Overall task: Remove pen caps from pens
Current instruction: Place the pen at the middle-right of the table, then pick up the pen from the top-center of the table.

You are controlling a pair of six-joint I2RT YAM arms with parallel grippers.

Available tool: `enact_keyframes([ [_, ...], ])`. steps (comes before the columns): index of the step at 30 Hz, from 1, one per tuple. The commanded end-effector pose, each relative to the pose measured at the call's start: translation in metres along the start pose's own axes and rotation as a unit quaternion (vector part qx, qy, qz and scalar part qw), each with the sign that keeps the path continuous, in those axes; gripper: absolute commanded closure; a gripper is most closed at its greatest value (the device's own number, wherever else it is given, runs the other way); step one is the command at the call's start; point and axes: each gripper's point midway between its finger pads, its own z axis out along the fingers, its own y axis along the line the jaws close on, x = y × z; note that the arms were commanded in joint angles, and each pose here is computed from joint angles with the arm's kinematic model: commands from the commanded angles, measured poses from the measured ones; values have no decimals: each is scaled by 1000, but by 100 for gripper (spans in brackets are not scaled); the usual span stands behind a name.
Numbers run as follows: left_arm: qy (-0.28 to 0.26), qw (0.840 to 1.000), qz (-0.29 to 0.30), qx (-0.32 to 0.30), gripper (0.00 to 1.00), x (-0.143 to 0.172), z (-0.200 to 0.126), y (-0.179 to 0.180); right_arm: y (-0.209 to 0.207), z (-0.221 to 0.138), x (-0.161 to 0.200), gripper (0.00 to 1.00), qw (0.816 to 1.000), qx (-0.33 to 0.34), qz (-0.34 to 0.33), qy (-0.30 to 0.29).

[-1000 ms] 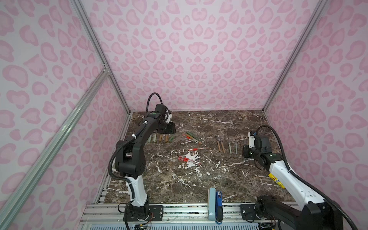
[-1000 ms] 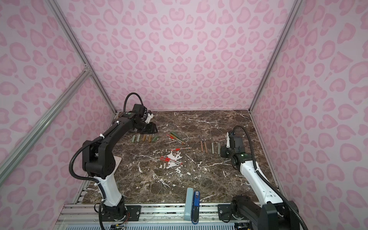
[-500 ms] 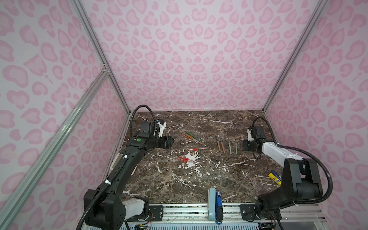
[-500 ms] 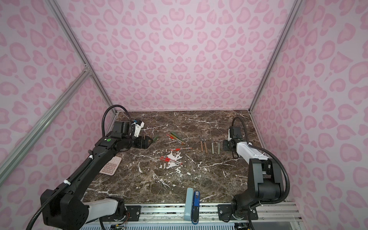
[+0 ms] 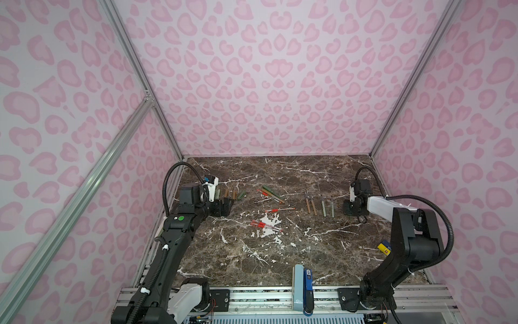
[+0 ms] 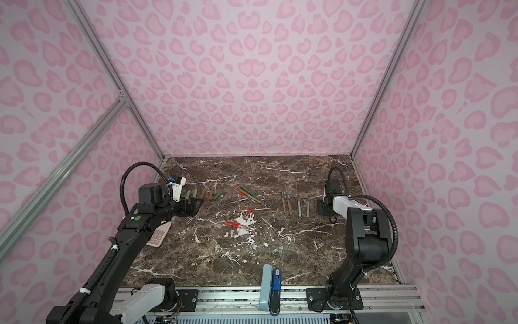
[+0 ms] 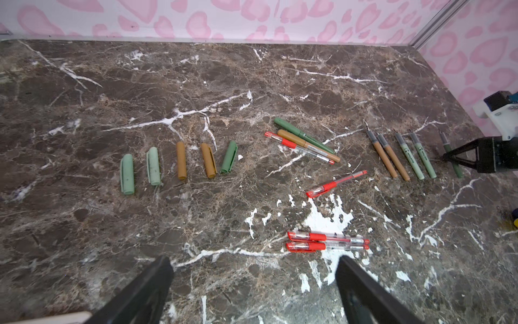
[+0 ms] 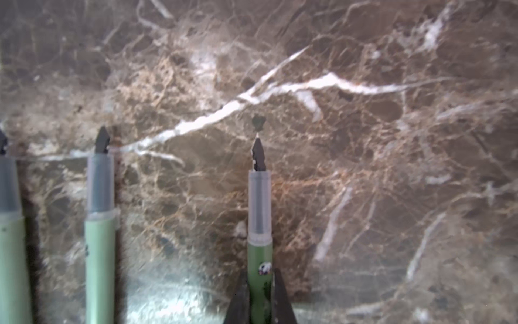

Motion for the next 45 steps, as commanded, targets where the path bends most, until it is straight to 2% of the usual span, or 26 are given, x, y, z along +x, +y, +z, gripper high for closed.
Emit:
enact_keyframes([
  [1,-28,1000,4,4,5,-16,-5,2,-2,8,13,84,1000,4,-2,26],
  [5,-33,999,8,-6,5,-19,-7,7,-1,8,11,72,1000,2,1,24],
  [8,-30,1000,4,-9,5,-19,-7,10,1,6,10,68,1000,-4,1,23],
  [16,-28,1000,-3,-9,5,-19,-6,13,5,-22,-4,67,1000,-5,-8,-11],
  [20,-31,999,-4,-12,5,-18,-4,16,21,-46,-14,67,998,-9,-31,-53],
  [26,-29,999,-11,-14,5,-18,-5,20,91,-78,-29,67,989,-88,-68,-100],
  [31,-31,999,-16,-20,5,-19,-7,23,174,-94,-41,66,969,-189,-105,-121],
  [36,-41,999,-11,-21,4,-20,-9,23,244,-94,-43,66,952,-225,-176,-112],
  [45,-47,998,-15,-27,4,-25,-17,25,338,-79,-47,66,931,-262,-239,-89],
])
